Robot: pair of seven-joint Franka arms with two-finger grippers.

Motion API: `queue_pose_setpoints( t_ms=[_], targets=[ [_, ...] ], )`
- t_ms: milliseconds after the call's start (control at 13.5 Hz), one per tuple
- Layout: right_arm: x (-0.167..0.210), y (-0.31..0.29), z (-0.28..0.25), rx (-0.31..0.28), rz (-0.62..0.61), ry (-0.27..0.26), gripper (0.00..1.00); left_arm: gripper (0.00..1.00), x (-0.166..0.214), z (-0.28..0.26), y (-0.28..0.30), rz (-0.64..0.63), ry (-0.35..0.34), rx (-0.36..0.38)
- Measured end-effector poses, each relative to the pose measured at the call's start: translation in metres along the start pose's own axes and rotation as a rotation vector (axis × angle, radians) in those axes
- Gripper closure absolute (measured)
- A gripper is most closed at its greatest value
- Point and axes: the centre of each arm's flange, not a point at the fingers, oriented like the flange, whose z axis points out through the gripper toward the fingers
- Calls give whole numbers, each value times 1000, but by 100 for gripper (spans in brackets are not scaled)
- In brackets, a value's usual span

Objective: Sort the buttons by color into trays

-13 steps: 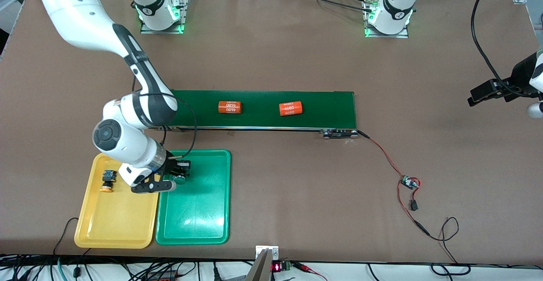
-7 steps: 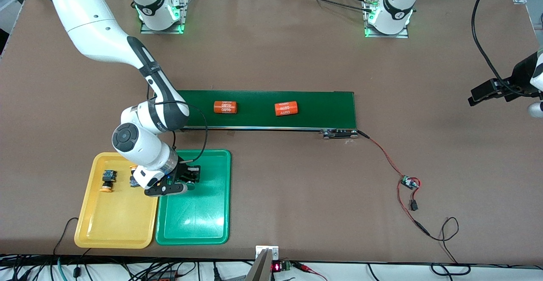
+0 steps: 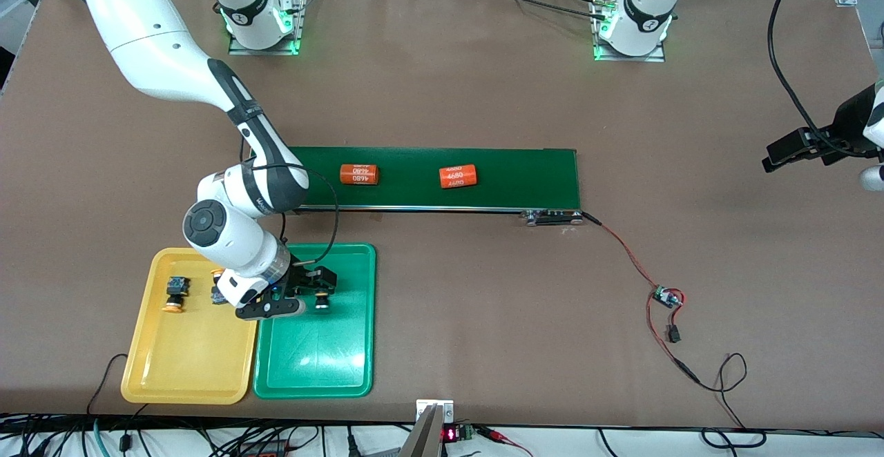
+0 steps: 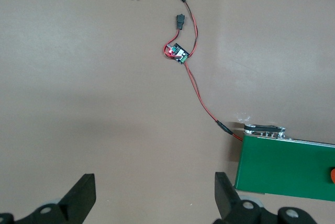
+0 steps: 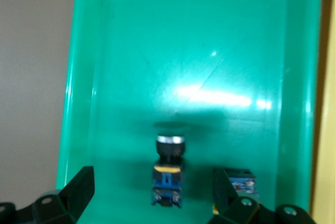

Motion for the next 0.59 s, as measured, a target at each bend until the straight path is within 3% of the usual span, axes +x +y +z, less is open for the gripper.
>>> queue_pose_setpoints(
  t_ms=[297, 594],
  targets=[
    [14, 13, -57, -42, 5, 14, 0, 0, 0, 0, -1, -1, 0, 0],
    [14, 53, -179, -119, 44, -79, 0, 0, 1, 0, -1, -1, 4, 0]
  ],
)
